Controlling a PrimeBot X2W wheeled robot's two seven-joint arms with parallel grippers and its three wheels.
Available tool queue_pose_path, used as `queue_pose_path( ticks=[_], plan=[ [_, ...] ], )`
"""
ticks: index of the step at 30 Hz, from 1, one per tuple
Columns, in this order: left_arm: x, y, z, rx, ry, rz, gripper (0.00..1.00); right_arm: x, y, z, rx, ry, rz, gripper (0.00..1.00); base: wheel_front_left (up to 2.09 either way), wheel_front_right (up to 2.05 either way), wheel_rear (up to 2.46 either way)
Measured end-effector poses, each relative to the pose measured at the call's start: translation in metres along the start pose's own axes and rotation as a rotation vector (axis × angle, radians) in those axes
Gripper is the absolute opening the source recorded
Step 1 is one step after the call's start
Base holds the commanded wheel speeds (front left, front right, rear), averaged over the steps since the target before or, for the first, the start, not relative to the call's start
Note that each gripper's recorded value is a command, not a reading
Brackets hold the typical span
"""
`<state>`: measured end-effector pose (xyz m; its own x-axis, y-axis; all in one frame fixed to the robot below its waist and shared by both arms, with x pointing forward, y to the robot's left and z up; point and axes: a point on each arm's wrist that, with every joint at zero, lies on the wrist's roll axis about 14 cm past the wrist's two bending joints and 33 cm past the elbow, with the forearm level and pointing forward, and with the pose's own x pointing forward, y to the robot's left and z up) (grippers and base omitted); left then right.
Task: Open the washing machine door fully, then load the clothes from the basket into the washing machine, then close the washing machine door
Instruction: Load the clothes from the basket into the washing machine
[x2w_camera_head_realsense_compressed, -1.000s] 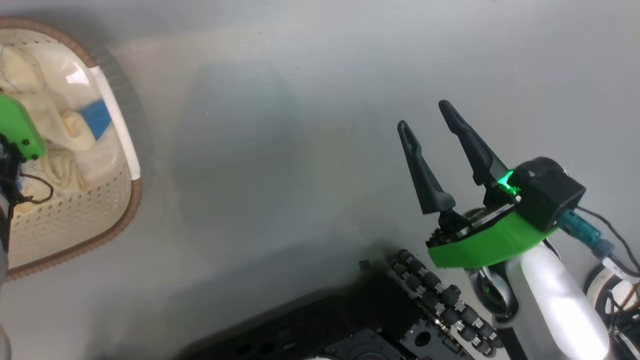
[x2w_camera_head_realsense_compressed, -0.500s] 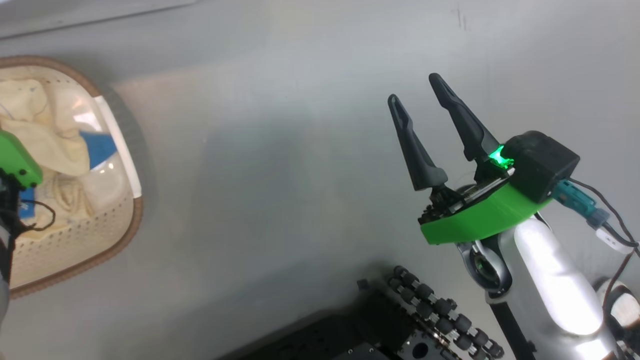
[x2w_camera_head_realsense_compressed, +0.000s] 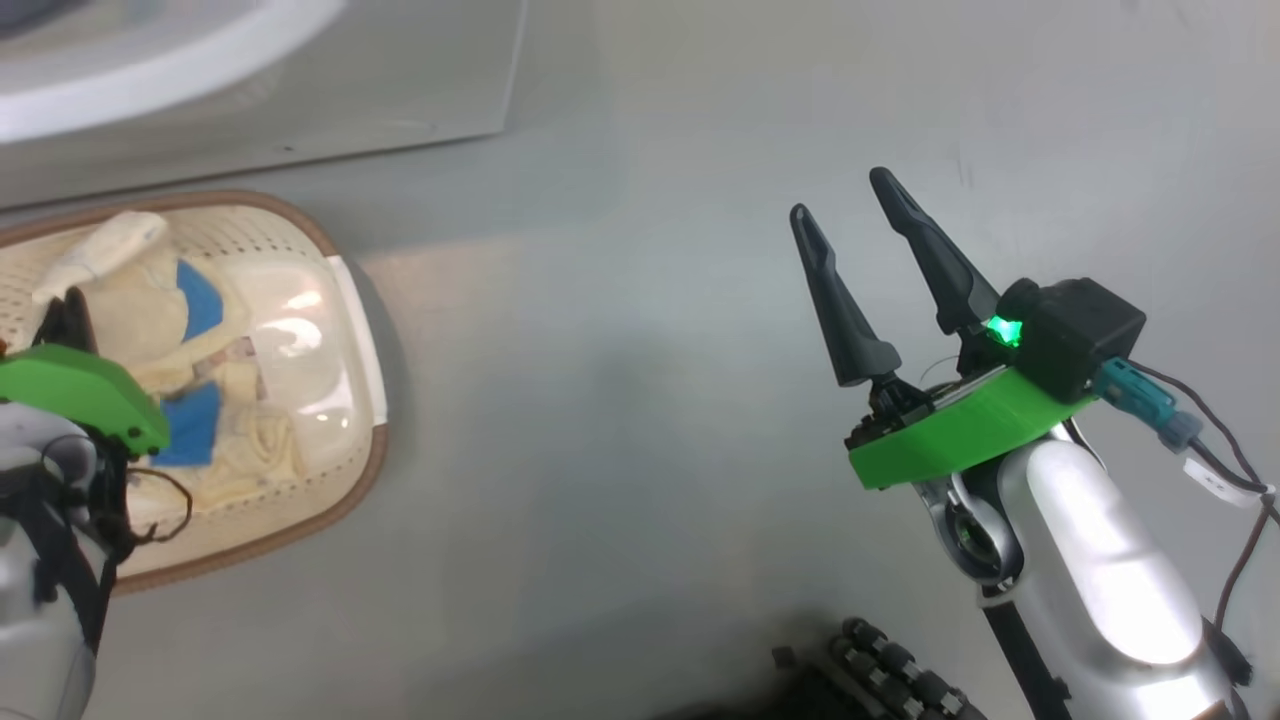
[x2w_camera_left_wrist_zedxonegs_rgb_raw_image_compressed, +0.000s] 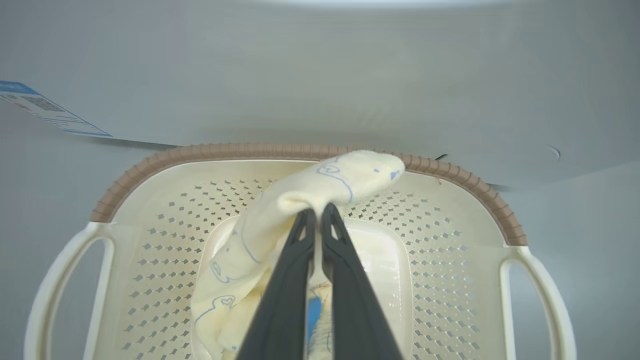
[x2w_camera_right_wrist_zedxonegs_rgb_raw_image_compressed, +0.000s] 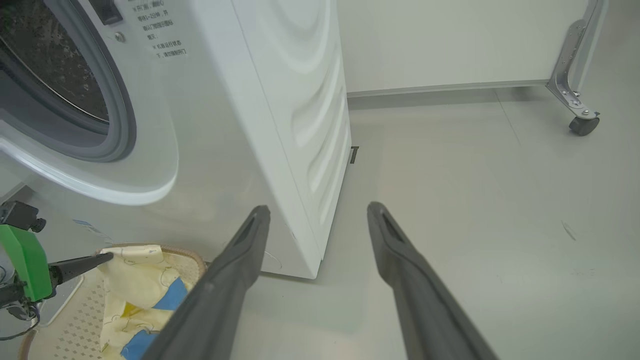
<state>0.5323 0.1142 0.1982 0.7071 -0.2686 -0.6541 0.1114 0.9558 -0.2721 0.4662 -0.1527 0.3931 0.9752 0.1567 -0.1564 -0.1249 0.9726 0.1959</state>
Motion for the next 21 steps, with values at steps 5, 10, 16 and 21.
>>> queue_pose_path(
  ticks=[5, 10, 16, 21],
  plan=[
    [-0.026, 0.002, 0.037, 0.012, -0.112, 0.007, 0.00, -0.002, 0.014, 0.013, 0.002, -0.031, 0.032, 1.00, 0.00, 0.00, 0.00],
    [-0.060, 0.005, 0.080, 0.035, -0.268, 0.038, 0.00, -0.006, 0.028, 0.024, 0.005, -0.055, 0.066, 1.00, 0.00, 0.00, 0.00],
    [-0.109, 0.007, 0.105, 0.040, -0.415, 0.072, 0.00, -0.012, 0.044, 0.039, 0.010, -0.087, 0.104, 1.00, 0.00, 0.00, 0.00],
    [-0.148, 0.002, 0.133, 0.069, -0.549, 0.090, 0.00, -0.019, 0.057, 0.043, 0.018, -0.095, 0.132, 1.00, 0.00, 0.00, 0.00]
  ],
)
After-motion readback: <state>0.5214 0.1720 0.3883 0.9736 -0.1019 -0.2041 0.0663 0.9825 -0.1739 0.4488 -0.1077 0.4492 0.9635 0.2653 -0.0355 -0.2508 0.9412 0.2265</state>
